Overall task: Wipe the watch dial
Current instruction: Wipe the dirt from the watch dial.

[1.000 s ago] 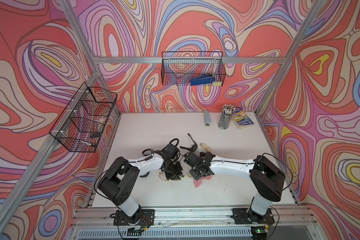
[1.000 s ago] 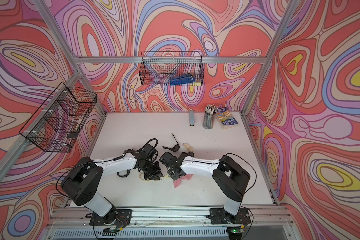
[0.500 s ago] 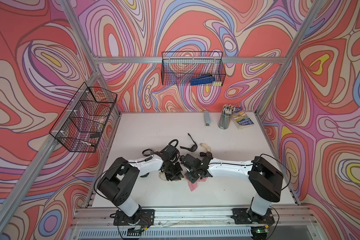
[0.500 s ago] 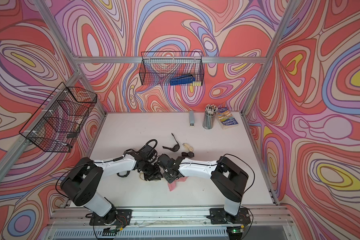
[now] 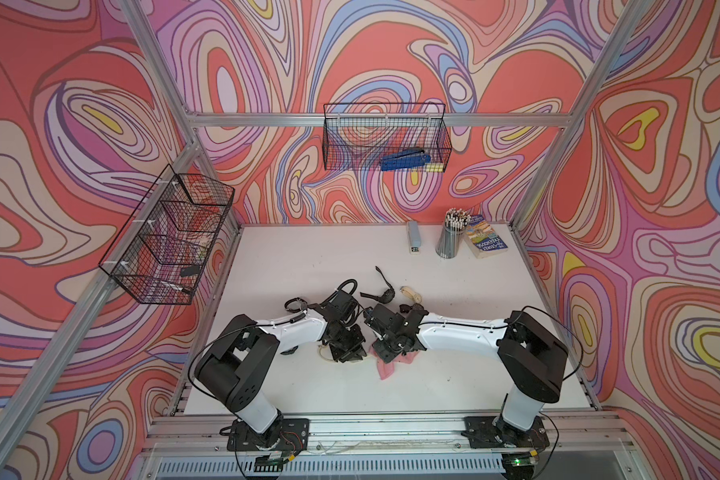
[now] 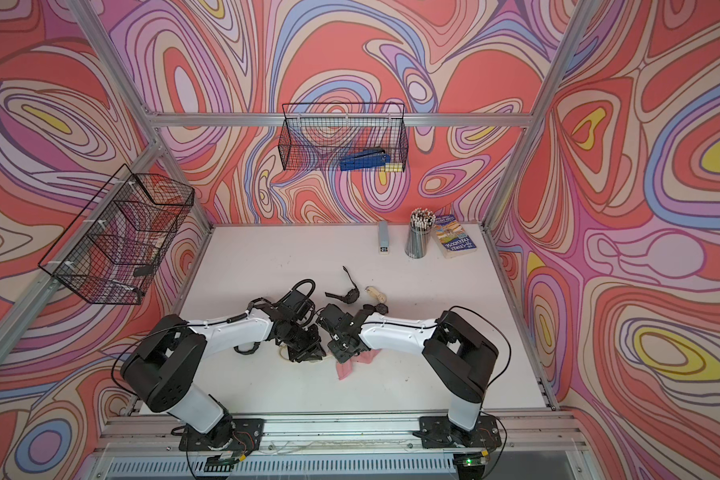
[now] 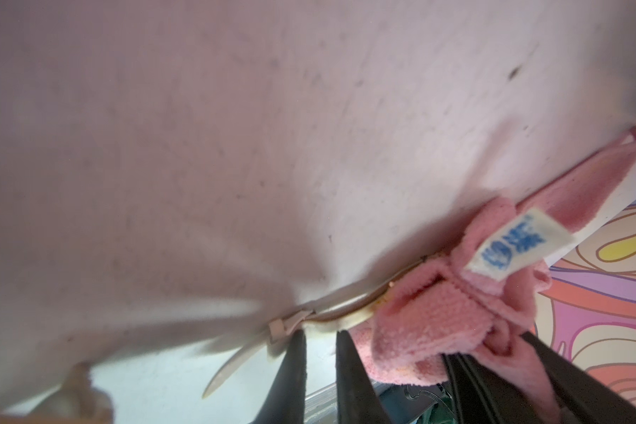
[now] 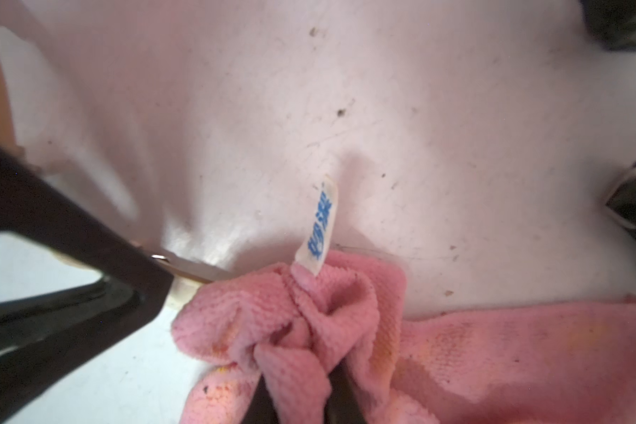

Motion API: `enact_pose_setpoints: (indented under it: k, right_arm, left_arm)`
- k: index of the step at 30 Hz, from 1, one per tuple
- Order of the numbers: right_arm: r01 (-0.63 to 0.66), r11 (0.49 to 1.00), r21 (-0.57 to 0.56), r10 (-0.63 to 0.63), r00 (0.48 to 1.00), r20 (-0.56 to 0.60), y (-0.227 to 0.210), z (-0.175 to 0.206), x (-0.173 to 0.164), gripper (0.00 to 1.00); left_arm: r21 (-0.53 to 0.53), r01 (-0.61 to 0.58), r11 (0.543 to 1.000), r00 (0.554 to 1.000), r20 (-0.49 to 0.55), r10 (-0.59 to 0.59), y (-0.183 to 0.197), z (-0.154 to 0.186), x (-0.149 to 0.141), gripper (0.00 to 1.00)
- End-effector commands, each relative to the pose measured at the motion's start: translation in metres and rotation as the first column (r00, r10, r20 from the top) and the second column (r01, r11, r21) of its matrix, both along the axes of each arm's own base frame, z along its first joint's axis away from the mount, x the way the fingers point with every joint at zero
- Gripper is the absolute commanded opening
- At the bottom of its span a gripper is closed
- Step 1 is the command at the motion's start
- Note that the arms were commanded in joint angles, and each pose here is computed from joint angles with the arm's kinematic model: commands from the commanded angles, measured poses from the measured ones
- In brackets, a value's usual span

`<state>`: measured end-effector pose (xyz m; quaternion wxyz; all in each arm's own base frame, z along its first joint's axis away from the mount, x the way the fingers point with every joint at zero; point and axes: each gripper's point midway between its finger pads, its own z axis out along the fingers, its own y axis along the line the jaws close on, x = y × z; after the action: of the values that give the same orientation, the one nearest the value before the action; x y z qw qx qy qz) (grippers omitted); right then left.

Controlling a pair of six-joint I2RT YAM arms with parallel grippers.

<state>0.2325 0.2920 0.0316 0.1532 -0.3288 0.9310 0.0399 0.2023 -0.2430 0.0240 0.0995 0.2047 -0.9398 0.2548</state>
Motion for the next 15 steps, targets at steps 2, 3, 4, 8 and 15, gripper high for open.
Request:
enact_pose_setpoints:
  k: [2,3,4,8,15]
  right_arm:
    - [0.089,0.98,-0.179,-0.09,0.996,0.003,-0.064,-0.009,0.007,0.0]
    - [0.09,0.979,-0.184,-0.09,0.996,0.009,-0.064,-0.006,0.008,0.0]
    - [0.089,0.978,-0.19,-0.087,0.996,0.018,-0.064,-0.002,0.011,0.0]
    - [0.08,0.987,-0.137,-0.073,0.996,0.058,-0.052,0.019,0.02,0.0]
    - [-0.064,0.997,-0.031,0.065,0.998,0.015,-0.011,0.026,0.002,0.0]
  left_arm:
    - [0.075,0.007,0.997,0.998,-0.06,-0.002,0.008,-0.022,-0.017,0.17]
    - [0.075,0.009,0.997,0.998,-0.057,-0.005,0.007,-0.022,-0.017,0.17]
    - [0.076,0.01,0.997,0.998,-0.06,-0.006,0.007,-0.022,-0.017,0.18]
    - [0.079,0.012,0.997,0.998,-0.058,-0.007,0.007,-0.022,-0.017,0.17]
    - [0.082,0.007,0.997,0.998,-0.055,-0.003,0.007,-0.022,-0.017,0.17]
